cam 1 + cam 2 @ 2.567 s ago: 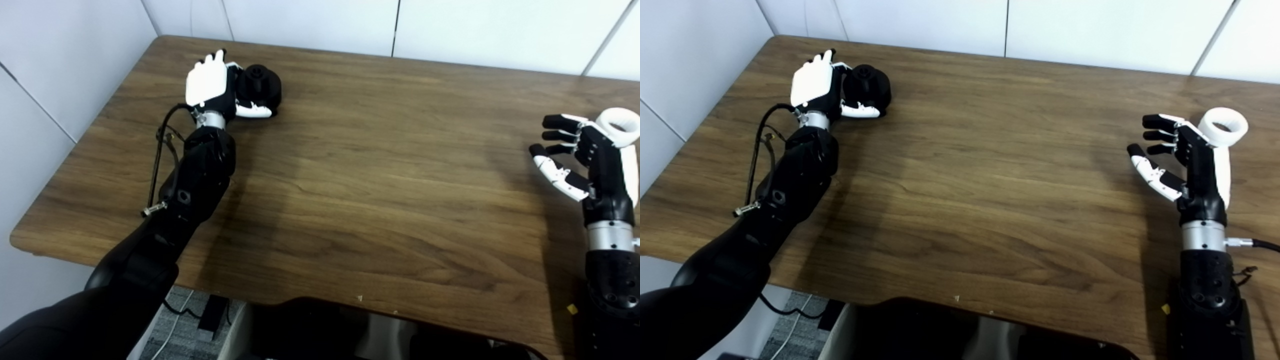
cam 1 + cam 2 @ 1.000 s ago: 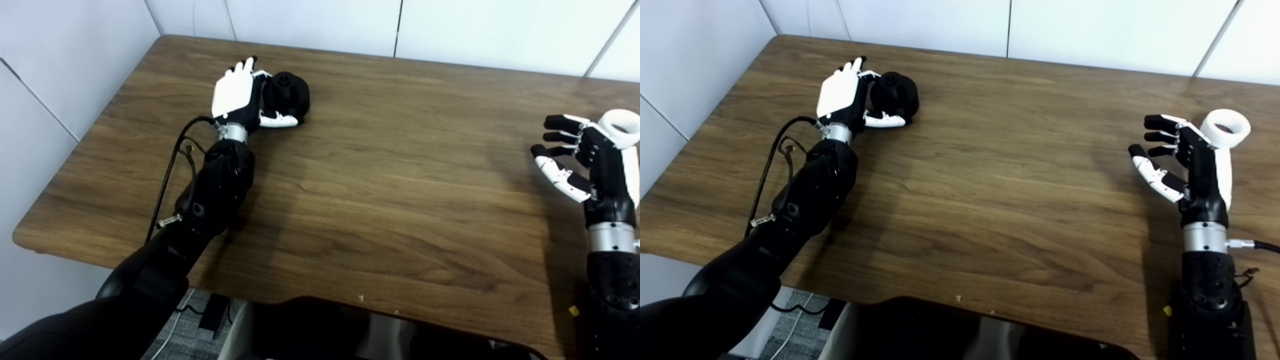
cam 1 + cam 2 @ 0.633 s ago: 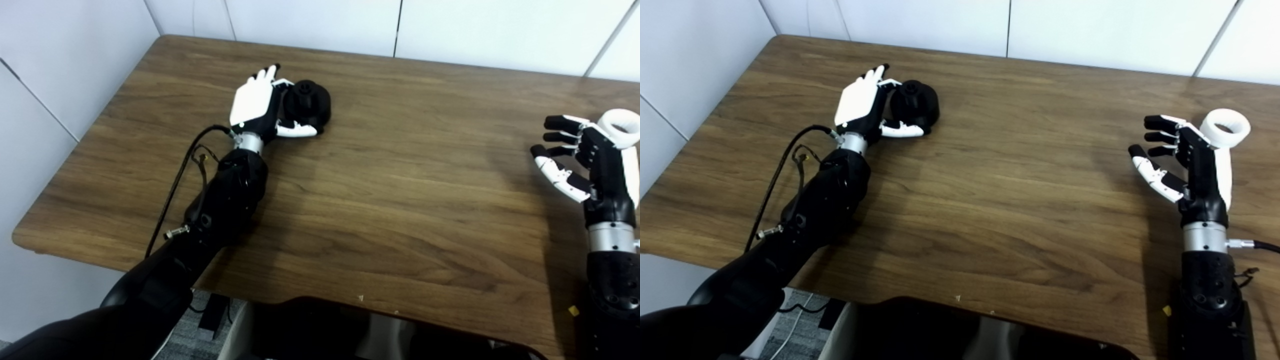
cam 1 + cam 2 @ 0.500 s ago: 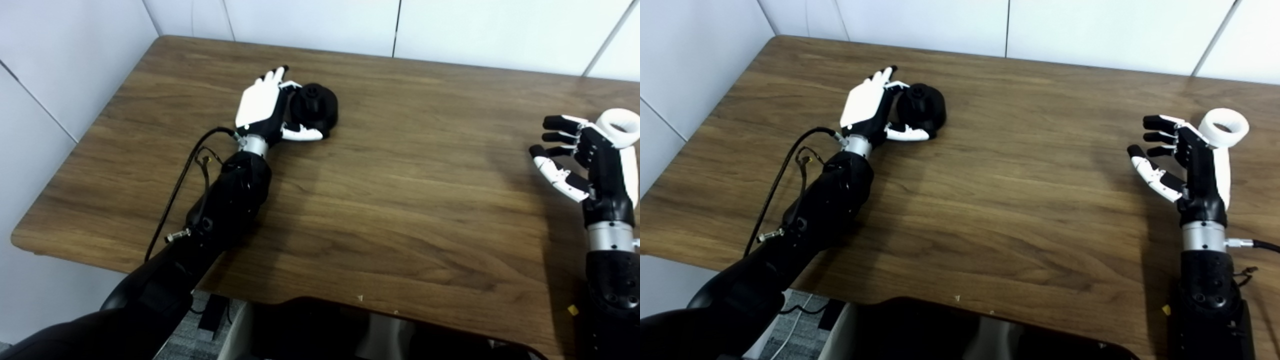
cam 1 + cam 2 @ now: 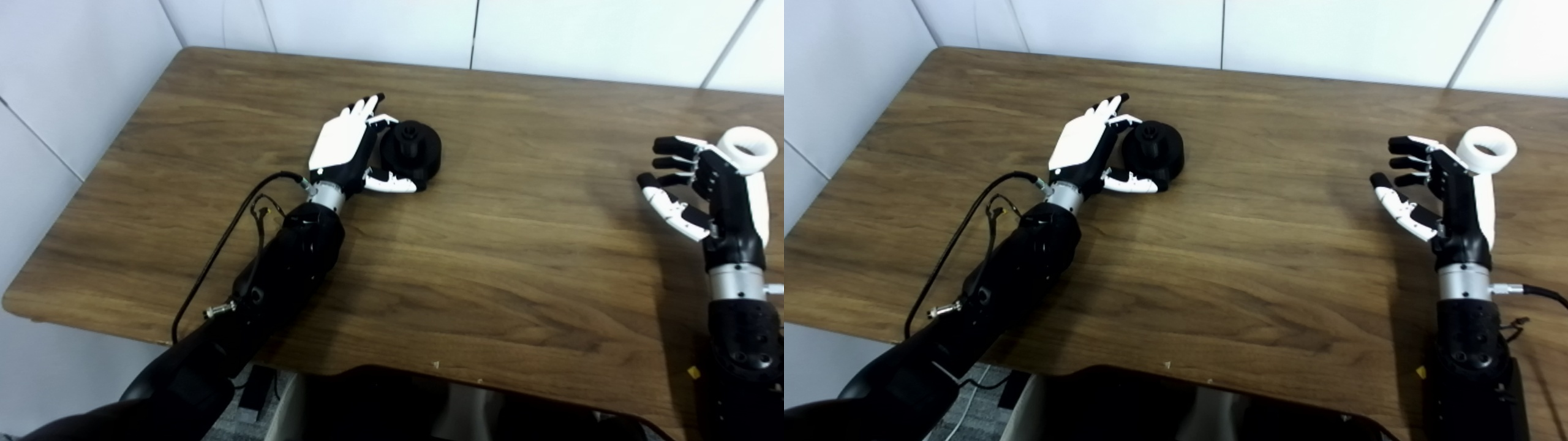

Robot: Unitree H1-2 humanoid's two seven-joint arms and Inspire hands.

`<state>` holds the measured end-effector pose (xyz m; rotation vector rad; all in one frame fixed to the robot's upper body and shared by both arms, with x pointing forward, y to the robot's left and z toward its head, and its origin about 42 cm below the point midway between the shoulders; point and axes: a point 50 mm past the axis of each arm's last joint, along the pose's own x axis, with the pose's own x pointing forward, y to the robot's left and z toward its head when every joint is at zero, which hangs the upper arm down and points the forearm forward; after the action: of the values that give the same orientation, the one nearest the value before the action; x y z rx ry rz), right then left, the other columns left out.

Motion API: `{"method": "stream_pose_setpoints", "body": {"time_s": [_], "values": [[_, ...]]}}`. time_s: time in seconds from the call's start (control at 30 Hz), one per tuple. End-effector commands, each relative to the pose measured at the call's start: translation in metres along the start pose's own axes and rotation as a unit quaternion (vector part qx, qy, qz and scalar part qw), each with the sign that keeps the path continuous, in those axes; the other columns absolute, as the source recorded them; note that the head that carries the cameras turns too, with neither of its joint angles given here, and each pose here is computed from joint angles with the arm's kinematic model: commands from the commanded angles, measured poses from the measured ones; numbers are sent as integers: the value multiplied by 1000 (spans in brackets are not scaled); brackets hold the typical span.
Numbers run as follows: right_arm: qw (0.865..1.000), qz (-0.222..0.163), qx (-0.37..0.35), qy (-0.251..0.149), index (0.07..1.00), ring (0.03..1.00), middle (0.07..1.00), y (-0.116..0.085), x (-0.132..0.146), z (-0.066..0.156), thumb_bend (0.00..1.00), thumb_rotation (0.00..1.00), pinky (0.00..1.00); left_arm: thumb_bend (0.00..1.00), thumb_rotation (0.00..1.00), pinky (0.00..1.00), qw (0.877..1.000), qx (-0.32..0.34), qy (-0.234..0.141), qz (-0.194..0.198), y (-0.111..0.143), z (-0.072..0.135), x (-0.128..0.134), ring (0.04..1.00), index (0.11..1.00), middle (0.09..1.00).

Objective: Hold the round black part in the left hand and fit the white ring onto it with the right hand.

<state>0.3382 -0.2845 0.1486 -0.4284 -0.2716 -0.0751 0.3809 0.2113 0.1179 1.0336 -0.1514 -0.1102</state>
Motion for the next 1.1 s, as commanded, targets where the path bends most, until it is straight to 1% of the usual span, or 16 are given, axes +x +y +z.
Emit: {"method": "stream_pose_setpoints", "body": {"time_s": [0.0, 0.17, 0.37, 0.43, 0.5, 0.6, 0.8, 0.93, 1.07], "values": [[999, -14, 7, -33, 684, 680, 713, -2, 9, 14, 481, 206, 570, 993, 352, 1000, 994, -10, -43, -99, -41, 18, -23, 1000, 649, 1000], [999, -14, 8, -34, 691, 693, 723, -1, 8, 16, 481, 212, 581, 1000, 366, 1000, 990, -8, -72, -122, -50, 33, -31, 1000, 654, 1000], [999, -16, 8, -36, 689, 692, 719, -1, 8, 17, 486, 216, 584, 1000, 365, 1000, 984, -22, -106, -139, -61, 50, -39, 1000, 650, 1000], [999, -17, 9, -37, 687, 690, 718, 0, 8, 17, 486, 212, 582, 1000, 361, 1000, 982, -24, -114, -145, -63, 55, -41, 1000, 651, 1000], [999, -18, 10, -38, 685, 689, 716, 0, 9, 17, 485, 187, 579, 1000, 368, 1000, 981, -26, -122, -149, -66, 59, -44, 1000, 649, 1000], [999, -18, 10, -39, 685, 682, 715, 1, 9, 17, 481, 174, 571, 1000, 372, 1000, 979, -29, -130, -152, -69, 63, -46, 1000, 648, 1000], [999, -18, 10, -36, 681, 669, 705, 4, 8, 18, 479, 190, 558, 1000, 394, 1000, 974, -37, -147, -168, -74, 71, -54, 1000, 648, 1000], [999, -18, 8, -36, 681, 666, 703, 6, 7, 20, 476, 194, 550, 1000, 388, 1000, 971, -43, -154, -177, -77, 74, -58, 1000, 645, 1000], [999, -19, 9, -39, 683, 669, 706, 8, 7, 23, 473, 165, 551, 1000, 380, 1000, 969, -40, -159, -183, -79, 75, -60, 1000, 648, 1000]]}}
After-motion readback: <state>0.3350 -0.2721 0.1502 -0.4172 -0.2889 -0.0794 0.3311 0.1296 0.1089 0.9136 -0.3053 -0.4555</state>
